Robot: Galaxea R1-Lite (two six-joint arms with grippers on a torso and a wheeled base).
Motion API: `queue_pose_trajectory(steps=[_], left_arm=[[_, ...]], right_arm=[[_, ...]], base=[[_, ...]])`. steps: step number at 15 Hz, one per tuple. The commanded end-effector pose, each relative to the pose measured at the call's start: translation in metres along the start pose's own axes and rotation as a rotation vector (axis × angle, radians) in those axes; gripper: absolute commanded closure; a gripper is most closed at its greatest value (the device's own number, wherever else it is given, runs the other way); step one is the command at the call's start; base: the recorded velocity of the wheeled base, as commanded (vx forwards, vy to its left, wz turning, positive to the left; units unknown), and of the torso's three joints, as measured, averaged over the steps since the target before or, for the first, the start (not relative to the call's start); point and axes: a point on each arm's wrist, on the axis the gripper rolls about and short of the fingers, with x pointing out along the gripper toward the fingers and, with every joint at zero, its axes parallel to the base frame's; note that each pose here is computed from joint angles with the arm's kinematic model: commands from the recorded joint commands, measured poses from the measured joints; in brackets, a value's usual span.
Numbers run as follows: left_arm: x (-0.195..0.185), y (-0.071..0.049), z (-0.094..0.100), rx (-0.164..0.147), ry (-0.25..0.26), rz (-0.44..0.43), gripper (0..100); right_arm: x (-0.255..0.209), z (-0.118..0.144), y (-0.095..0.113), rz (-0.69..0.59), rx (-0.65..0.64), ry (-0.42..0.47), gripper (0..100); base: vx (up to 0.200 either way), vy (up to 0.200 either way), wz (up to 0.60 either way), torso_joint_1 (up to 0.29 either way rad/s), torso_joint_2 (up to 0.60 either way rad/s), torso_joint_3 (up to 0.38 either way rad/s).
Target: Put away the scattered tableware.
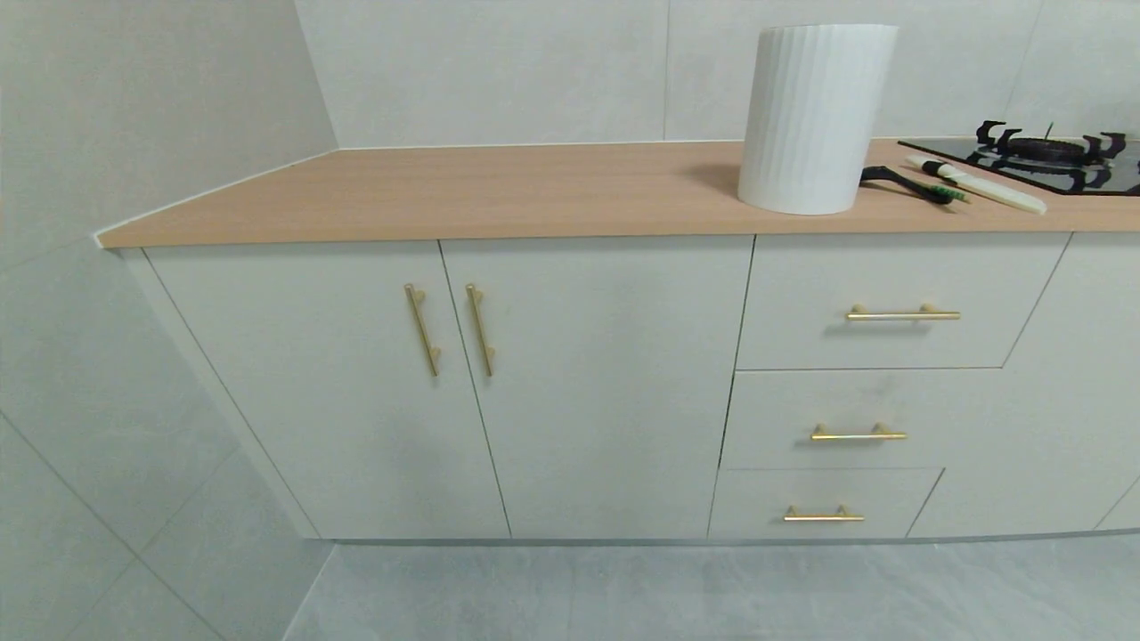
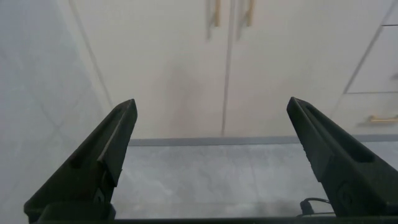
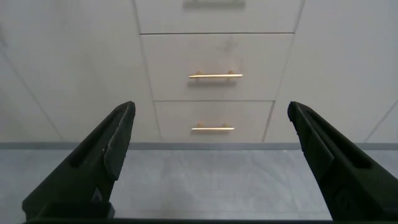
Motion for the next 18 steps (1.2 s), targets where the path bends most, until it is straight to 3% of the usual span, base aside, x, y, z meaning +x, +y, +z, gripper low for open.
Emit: queue_pose_trajectory(steps=[1, 8, 18], left_arm=[[0.0001, 0.0, 0.0, 0.0, 0.001, 0.0, 0], [0.0001, 0.0, 0.0, 0.0, 0.001, 0.001, 0], [0.0001, 0.0, 0.0, 0.0, 0.001, 0.001, 0]], right_arm=[[0.0001, 0.0, 0.0, 0.0, -0.001, 0.002, 0], [0.0002, 0.0002, 0.0, 0.0, -0.001, 0.002, 0], [0.0001, 0.0, 0.0, 0.0, -0.001, 0.002, 0]], base=[[0.0, -0.2, 0.0, 0.012, 0.0, -0.002], [0.0, -0.2, 0.0, 0.001, 0.0, 0.002], [0.02, 0.0, 0.0, 0.0, 0.0, 0.0]])
